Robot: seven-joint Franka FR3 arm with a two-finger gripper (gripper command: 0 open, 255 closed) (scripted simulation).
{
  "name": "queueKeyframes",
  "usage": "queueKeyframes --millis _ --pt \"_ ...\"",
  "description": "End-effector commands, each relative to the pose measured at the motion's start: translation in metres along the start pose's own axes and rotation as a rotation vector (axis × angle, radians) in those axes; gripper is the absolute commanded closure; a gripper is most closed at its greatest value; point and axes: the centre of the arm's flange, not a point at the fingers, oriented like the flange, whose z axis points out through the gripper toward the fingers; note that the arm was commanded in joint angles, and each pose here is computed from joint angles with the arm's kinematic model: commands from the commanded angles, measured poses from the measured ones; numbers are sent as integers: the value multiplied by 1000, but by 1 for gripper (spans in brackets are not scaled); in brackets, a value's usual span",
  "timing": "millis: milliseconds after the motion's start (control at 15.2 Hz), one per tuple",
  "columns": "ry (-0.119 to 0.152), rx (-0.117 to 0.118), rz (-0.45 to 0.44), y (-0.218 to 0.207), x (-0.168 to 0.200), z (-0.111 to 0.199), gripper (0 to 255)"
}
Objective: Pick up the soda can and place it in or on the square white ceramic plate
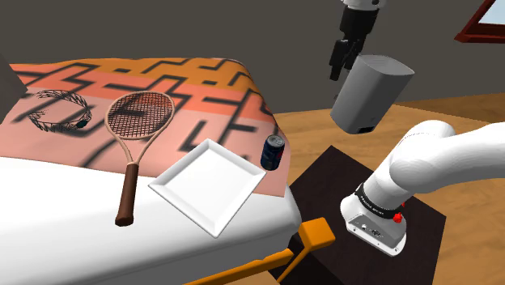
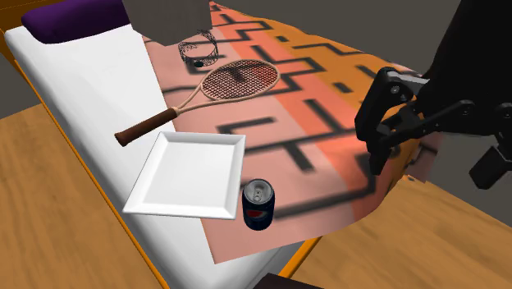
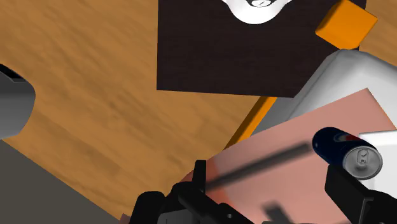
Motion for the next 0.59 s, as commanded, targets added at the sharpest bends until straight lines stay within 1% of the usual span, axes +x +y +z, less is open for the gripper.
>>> queueKeyframes --millis 0,528 --pt "0 0 0 0 0 0 0" --pt "34 -8 -35 -78 26 65 0"
